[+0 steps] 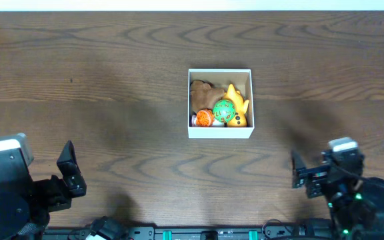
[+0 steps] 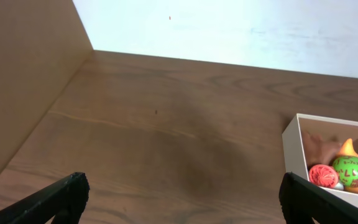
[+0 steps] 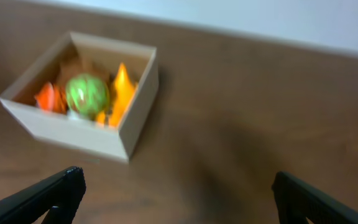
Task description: Pack container
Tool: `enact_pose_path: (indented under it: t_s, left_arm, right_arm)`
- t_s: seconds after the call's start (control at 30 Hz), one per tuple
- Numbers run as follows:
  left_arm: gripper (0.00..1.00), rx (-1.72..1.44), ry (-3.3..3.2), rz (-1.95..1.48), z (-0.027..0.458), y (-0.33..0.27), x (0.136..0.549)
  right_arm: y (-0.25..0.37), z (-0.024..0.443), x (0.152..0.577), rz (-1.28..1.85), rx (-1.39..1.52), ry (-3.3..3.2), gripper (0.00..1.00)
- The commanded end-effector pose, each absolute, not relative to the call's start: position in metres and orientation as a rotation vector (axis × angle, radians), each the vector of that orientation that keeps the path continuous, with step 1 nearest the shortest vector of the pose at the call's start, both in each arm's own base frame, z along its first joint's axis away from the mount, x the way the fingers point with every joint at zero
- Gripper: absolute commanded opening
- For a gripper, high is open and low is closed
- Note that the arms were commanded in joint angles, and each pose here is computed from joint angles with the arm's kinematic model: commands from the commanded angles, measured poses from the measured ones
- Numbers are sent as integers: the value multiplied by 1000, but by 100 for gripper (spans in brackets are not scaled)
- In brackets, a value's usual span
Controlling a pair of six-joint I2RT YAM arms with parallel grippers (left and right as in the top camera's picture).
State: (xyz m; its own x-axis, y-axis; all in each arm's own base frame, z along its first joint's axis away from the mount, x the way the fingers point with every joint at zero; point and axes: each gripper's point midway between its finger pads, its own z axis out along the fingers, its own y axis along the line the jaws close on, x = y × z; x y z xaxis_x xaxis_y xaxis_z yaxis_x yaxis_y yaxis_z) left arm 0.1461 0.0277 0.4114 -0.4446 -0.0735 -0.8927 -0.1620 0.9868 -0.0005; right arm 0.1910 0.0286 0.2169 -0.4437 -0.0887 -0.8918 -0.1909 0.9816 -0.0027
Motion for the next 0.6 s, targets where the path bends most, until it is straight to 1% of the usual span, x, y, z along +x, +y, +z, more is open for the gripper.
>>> enact_pose_path:
  t_s: [0.0, 0.13, 0.3, 0.57]
  left_arm:
    - [98, -191, 2029, 110, 412, 30, 147]
    - [98, -191, 2029, 110, 412, 30, 147]
    - [98, -191, 2029, 110, 412, 30, 147]
    - [98, -191, 2029, 110, 412, 30, 147]
  right_arm:
    - [26, 188, 188, 103, -189, 2048, 99]
    - [24, 158, 190, 93, -184, 2044, 99]
    - [23, 133, 196, 86, -181, 2030, 99]
    - [23, 119, 207, 80, -182, 1990, 99]
